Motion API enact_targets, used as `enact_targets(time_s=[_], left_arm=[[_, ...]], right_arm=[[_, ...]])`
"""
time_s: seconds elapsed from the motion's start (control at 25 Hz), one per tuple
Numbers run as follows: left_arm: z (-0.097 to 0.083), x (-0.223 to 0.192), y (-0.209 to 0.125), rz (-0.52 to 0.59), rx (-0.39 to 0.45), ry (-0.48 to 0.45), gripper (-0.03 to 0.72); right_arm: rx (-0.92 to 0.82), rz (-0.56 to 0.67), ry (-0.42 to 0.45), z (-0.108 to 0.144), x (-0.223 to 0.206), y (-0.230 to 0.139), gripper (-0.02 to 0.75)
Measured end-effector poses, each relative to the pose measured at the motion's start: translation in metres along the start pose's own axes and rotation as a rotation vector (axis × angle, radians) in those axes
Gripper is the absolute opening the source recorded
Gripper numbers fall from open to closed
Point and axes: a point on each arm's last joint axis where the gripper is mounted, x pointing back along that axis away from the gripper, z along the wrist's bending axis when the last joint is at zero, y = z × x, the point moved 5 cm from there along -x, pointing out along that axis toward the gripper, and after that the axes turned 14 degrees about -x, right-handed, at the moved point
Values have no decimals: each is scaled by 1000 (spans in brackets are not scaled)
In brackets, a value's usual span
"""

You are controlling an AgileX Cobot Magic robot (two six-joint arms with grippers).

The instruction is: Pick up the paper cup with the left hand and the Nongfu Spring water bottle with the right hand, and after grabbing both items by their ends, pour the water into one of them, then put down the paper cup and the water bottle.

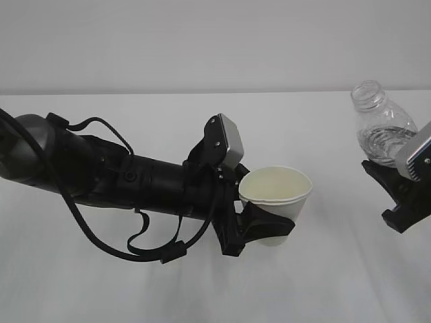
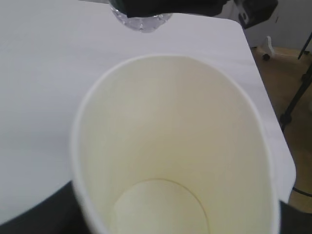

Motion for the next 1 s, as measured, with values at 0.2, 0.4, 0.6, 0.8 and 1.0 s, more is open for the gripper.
enact_targets(time_s=[0.2,0.4,0.6,0.8,1.0], left_arm=[[0,0,0,1,-1,-1,441],[0,0,0,1,-1,-1,441],[0,0,0,1,-1,-1,441],[-4,-3,2,-1,-3,-13,441],[-7,-4,2,-1,-8,-21,441]], right_arm=[[73,20,2,-1,-1,-2,437],[123,20,3,-1,-1,-2,437],[176,19,3,-1,-1,-2,437],[228,19,4,-1,-1,-2,437],[271,19,4,-1,-1,-2,437]])
